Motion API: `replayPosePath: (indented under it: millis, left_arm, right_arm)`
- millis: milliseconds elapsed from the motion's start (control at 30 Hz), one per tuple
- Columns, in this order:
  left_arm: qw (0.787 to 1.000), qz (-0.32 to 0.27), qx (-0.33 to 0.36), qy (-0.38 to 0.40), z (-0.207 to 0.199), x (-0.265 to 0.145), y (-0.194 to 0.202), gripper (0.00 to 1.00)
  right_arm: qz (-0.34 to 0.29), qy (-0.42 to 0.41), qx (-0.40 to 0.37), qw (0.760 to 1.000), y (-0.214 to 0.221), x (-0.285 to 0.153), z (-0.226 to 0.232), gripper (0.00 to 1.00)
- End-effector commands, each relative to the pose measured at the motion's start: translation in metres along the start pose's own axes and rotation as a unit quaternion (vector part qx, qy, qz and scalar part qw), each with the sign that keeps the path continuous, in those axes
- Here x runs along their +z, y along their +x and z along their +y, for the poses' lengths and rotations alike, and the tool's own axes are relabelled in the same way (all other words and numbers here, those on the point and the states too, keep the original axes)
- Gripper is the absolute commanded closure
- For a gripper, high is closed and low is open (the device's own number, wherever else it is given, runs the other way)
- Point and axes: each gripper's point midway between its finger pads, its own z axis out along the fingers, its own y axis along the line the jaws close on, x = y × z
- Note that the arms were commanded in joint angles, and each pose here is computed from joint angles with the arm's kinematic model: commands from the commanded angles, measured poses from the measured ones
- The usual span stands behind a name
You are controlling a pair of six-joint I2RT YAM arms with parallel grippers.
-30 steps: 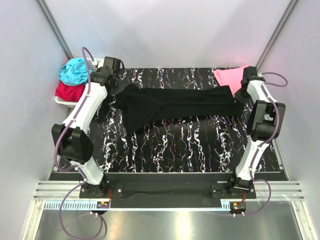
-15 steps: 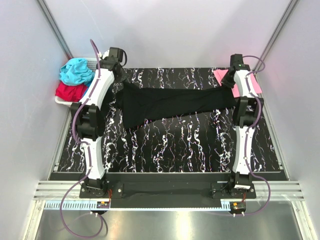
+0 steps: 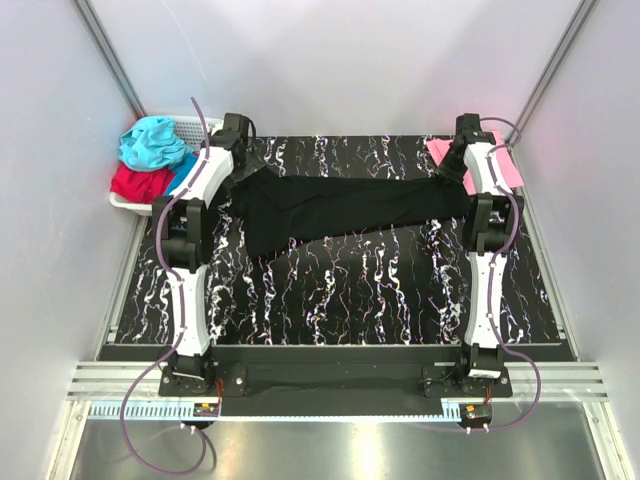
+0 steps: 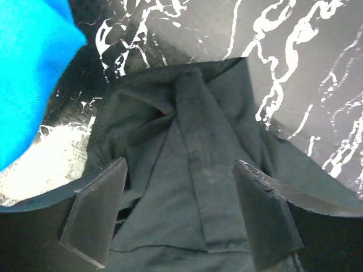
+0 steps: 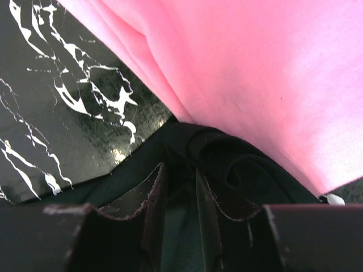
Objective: Fold and stack the t-shirts
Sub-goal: Fold the tshirt
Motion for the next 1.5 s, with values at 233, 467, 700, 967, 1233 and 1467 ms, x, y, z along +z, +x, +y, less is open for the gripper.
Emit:
replayPosePath:
  millis: [233,467,700,967,1233,1467]
  left_arm:
    - [0.993,-0.069,-0.002,0.093,-0.018,-0.066,-0.035,0.16]
    - [0.993,-0.019,0.021,0.116,0.0,-0.092,0.005,0.21]
    - [0.993,0.06,0.037,0.091,0.027,-0.079,0.068,0.43]
    - [0.979,0.139,0.099,0.113,0.006,-0.065,0.131,0.68]
    - [0.979,0.165,0.104,0.057,0.018,-0.046,0.152,0.66]
    - [0.979,0.175,0.106,-0.006,0.044,-0.033,0.163,0.68]
  right_arm:
    - [-0.064,-0.017,-0.037,0.997,-0.026,-0.073,0.025,0.69]
    - [-0.083,-0.01,-0.004,0.997,-0.025,-0.104,0.028,0.73]
    - [-0.031,-0.021,-0.003,0.999,0.032,-0.096,0.033,0.75]
    - [0.016,0.017,-0.026,0.999,0.082,-0.069,0.013,0.79]
    - [0.001,0.043,-0.013,0.999,0.076,-0.067,0.007,0.8]
    - [-0.039,0.141,0.002,0.989,0.065,-0.07,-0.029,0.8]
